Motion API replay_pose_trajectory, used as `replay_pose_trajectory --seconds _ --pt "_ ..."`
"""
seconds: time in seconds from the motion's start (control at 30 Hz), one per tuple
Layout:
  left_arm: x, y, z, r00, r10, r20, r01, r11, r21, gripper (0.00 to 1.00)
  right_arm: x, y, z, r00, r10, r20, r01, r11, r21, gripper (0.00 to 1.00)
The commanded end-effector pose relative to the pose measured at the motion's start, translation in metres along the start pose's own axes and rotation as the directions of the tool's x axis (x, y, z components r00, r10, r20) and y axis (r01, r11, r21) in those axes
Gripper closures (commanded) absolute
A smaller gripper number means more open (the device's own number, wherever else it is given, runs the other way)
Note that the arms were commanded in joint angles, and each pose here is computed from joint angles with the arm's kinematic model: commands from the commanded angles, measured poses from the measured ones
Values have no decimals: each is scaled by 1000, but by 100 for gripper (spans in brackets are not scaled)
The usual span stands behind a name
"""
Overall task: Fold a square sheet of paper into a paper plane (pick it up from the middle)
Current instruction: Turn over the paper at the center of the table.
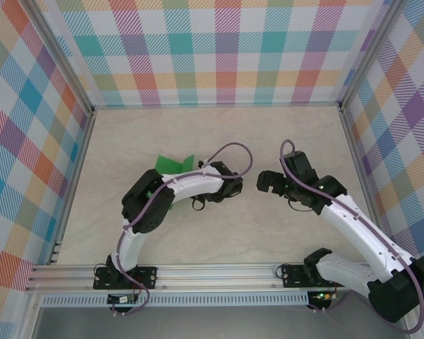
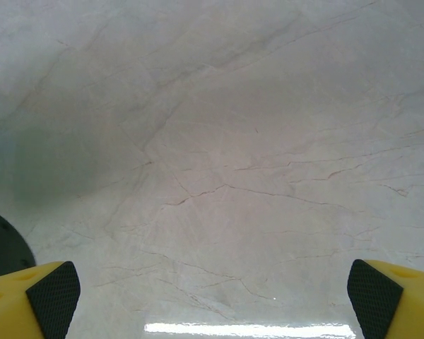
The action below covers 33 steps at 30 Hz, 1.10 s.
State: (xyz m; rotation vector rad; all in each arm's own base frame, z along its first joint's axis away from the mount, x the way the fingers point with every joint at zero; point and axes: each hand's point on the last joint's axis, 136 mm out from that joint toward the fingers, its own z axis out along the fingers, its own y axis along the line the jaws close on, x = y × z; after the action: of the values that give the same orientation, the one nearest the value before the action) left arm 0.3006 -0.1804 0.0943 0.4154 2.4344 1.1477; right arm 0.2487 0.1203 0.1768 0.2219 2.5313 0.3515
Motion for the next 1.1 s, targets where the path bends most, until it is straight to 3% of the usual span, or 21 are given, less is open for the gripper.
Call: replay_pose_trajectory --seconds 0.0,0.2,0.4,0.7,0.93,1.07 --pt "-9 -21 -4 998 -53 22 53 998 42 96 7 -8 1 999 -22 -30 23 999 26 0" --pt "-1 -72 -6 995 -96 -14 97 975 198 96 8 -9 10 998 -28 -58 31 999 44 0" --pt "4 -100 -11 991 -122 -50 132 941 312 95 9 -13 13 998 -11 -64 15 998 63 0" --pt "3 -134 -27 985 -139 -105 172 864 474 83 -1 -12 9 999 -6 -46 9 997 71 0" --pt "6 -153 -39 977 -141 -159 207 789 578 70 -10 -1 18 998 4 -65 -1 999 52 0" --pt "8 -164 -51 964 -162 -209 262 697 667 68 -14 13 29 995 12 -103 -10 1000 20 0"
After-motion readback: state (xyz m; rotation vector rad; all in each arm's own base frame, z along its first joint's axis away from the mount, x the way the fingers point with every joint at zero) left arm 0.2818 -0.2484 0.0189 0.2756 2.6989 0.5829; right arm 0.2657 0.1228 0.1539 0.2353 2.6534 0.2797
